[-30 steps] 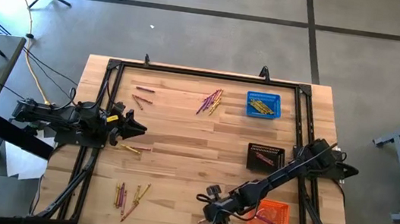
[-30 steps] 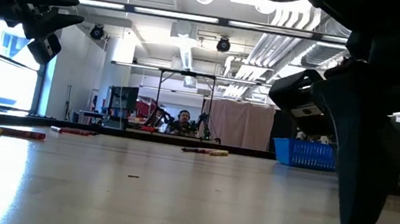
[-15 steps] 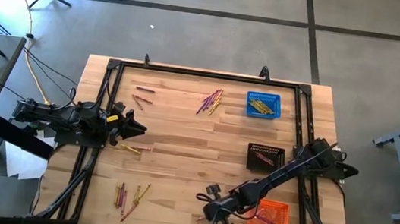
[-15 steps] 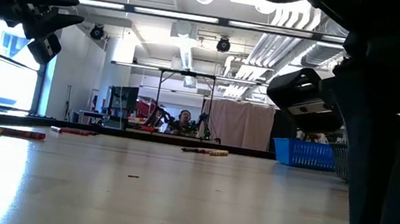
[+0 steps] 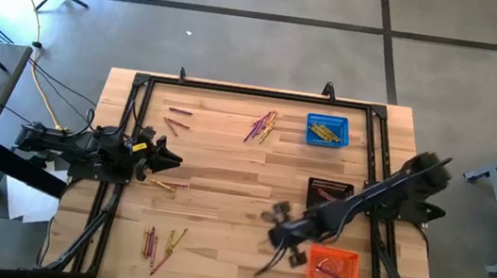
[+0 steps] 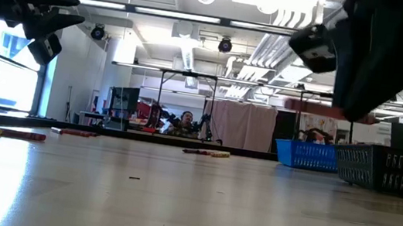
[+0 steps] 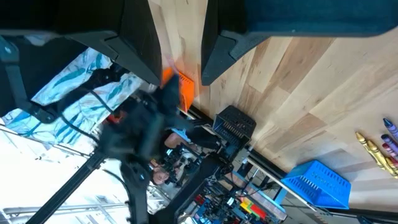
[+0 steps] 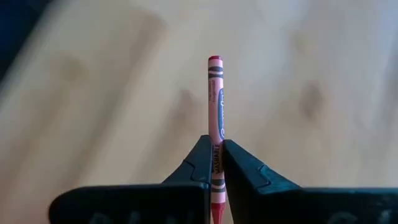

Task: Sort crayons
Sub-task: Put the red crayon into the black bin

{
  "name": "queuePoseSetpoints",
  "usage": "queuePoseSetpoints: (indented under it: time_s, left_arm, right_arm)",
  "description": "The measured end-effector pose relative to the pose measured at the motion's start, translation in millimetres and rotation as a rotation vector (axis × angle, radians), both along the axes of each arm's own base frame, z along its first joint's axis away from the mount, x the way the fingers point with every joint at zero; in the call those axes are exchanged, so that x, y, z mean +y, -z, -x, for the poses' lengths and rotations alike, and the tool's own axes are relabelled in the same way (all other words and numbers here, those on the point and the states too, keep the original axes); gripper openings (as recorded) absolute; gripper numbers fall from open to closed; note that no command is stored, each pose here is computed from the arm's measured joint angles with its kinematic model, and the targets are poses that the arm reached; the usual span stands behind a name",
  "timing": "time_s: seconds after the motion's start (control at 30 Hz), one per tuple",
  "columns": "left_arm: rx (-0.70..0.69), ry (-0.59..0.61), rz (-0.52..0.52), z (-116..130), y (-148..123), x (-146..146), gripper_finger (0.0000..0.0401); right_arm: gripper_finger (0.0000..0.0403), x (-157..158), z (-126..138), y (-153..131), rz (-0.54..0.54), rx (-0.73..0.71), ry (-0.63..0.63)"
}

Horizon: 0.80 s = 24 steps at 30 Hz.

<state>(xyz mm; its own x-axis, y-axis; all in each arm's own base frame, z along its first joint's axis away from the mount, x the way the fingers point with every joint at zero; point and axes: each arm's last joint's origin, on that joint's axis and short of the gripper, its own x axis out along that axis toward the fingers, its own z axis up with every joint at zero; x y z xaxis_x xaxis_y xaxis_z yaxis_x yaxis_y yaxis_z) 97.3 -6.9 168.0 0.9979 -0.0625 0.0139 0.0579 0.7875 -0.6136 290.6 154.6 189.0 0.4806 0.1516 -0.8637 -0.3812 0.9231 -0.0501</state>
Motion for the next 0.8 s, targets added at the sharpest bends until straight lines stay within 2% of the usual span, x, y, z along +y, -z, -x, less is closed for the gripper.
queuePoseSetpoints:
  time_s: [0.2,0.4,0.57,0.8]
  left_arm:
    - [0.000,0.000,0.000,0,0,0,0.0099]
    - [0.000,0.000,0.000,0,0,0,0.0099]
    - [0.000,0.000,0.000,0,0,0,0.0099]
    - [0.000,0.000,0.000,0,0,0,0.0099]
  right_arm:
    - [0.0011,-52,52,-7,-0.018,-0.014,0.212]
    - [0.0012,-80,93,-4,-0.013,-0.084,0.352]
    - [0.0012,-89,112,-5,-0.003,-0.128,0.419]
    - [0.0012,-95,124,-17,-0.006,-0.174,0.450]
